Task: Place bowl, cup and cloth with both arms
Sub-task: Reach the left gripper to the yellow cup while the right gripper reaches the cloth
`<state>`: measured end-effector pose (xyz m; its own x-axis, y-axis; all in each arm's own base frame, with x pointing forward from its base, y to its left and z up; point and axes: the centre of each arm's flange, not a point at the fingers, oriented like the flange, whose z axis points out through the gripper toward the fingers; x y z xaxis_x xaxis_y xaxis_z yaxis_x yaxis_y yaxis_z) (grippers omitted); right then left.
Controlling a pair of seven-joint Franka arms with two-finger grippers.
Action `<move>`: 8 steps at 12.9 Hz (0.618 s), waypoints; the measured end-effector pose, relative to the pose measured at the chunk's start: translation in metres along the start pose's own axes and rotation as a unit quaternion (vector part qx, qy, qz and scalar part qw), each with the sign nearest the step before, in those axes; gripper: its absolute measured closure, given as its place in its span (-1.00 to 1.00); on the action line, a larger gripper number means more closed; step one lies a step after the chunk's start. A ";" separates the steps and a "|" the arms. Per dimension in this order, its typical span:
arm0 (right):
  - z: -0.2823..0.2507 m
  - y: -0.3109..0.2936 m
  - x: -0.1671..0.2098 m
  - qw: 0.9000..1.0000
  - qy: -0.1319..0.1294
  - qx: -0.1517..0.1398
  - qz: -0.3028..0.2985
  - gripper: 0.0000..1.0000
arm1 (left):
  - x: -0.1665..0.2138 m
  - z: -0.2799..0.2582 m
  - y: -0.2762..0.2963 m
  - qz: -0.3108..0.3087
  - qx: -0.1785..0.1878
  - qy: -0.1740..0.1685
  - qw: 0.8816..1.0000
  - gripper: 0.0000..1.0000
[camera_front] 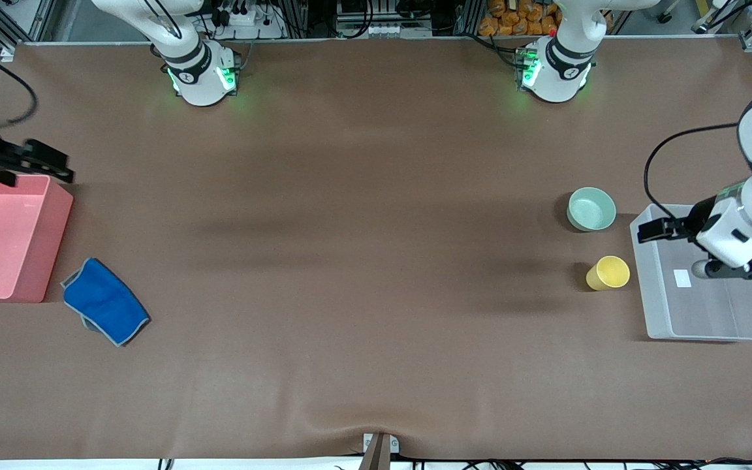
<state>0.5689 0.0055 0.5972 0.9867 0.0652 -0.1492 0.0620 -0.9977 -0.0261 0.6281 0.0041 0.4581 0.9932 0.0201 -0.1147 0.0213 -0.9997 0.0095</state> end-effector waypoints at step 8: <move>0.104 0.050 0.043 0.993 -0.114 0.014 0.033 -1.00 | 0.028 0.114 -0.022 -0.012 0.007 0.053 0.999 -0.96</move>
<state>0.5988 -0.0402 0.4865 0.9287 0.0046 -0.3709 -0.0093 -0.9993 -0.0356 0.6420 0.0254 0.3410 0.9990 0.0437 -0.0096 0.0437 -0.9990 -0.0049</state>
